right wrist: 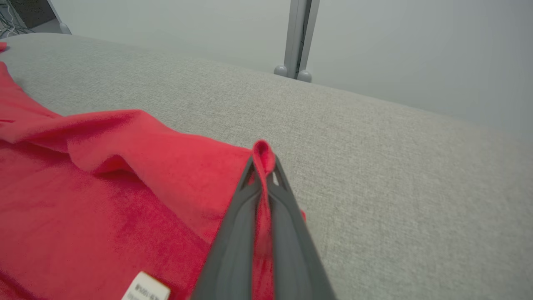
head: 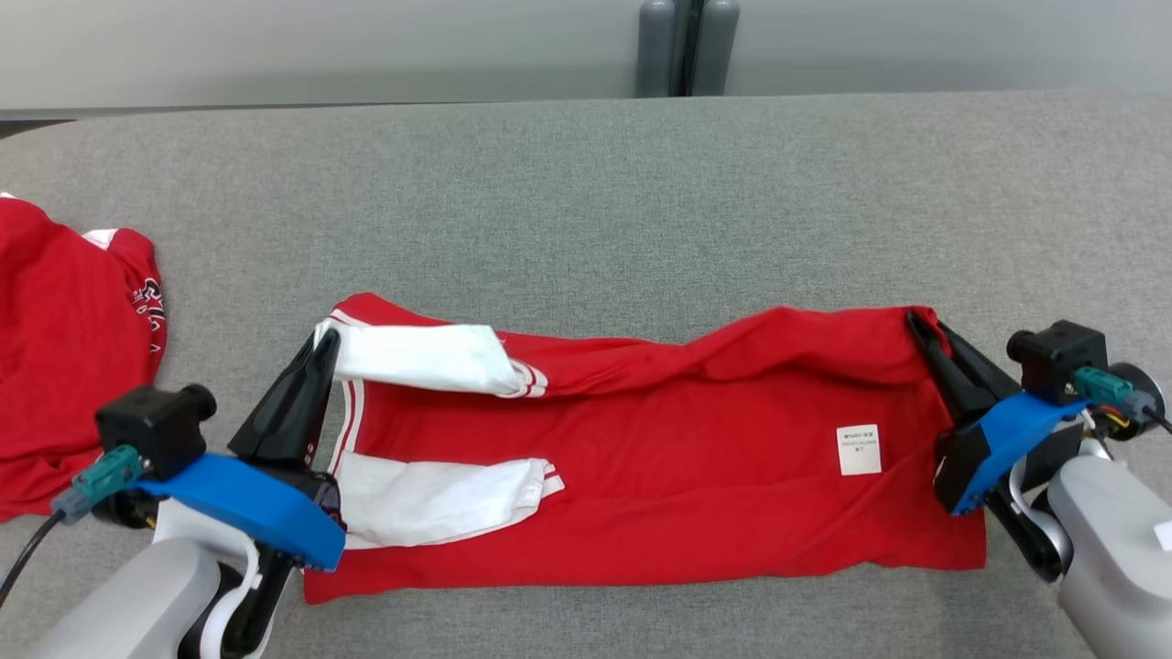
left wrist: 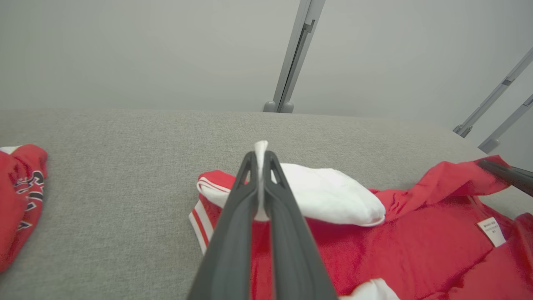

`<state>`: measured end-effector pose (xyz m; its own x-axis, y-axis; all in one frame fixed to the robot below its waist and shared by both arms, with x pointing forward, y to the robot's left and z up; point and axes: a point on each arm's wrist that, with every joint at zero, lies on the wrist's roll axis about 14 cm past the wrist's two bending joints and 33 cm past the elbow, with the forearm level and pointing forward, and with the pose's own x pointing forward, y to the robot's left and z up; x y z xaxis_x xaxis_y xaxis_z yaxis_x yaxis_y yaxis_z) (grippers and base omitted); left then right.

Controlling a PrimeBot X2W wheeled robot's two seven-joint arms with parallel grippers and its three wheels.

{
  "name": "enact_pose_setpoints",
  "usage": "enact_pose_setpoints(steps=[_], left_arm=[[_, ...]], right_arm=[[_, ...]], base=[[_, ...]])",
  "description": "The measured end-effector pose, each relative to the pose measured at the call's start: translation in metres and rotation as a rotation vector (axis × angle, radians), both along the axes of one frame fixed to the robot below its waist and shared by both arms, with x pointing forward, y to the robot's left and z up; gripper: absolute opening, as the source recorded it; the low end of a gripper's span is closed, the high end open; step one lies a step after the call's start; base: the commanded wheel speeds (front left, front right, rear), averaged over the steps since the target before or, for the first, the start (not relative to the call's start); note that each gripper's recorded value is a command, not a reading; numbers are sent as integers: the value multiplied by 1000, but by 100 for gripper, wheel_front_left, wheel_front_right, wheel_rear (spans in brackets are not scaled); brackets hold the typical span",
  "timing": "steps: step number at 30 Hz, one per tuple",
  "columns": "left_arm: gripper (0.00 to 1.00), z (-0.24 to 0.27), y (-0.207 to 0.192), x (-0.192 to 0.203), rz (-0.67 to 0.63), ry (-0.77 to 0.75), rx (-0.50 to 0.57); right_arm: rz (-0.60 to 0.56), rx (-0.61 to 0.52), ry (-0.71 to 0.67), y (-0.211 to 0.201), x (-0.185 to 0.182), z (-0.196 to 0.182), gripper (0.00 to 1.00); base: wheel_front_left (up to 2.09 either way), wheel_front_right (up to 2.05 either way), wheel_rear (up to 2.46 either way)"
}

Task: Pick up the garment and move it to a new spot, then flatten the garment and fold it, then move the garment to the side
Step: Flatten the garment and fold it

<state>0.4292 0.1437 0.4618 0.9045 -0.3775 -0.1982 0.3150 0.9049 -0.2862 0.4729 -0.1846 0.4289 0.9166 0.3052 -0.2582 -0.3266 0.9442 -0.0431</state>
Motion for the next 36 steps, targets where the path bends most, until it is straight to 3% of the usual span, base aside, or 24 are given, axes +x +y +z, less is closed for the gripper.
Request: enact_pose_setpoints(steps=[9,10,11,12,14,25,36], left_arm=[[0,-16,8,-25,56,62,-15],[0,-18,8,-27,61,67,-21],[0,-18,8,-28,68,69,-27],[34,-18,8,-29,72,66,-30],[100,-16,8,-29,89,58,-41],[100,15,16,-25,189,-89,-57],[100,47,50,-17,358,-289,79]], right_arm=[[-44,50,-9,-4,-22,2,0],[-49,58,-11,-4,-24,2,16],[-55,67,-17,-4,-25,4,48],[-64,78,-23,-5,-25,6,100],[-70,91,-38,-5,-27,10,100],[-125,140,-151,-16,-27,45,100],[-201,147,48,-18,-33,-15,100]], base=[[0,0,0],[0,0,0],[0,0,0],[0,0,0],[0,0,0],[0,0,0],[0,0,0]])
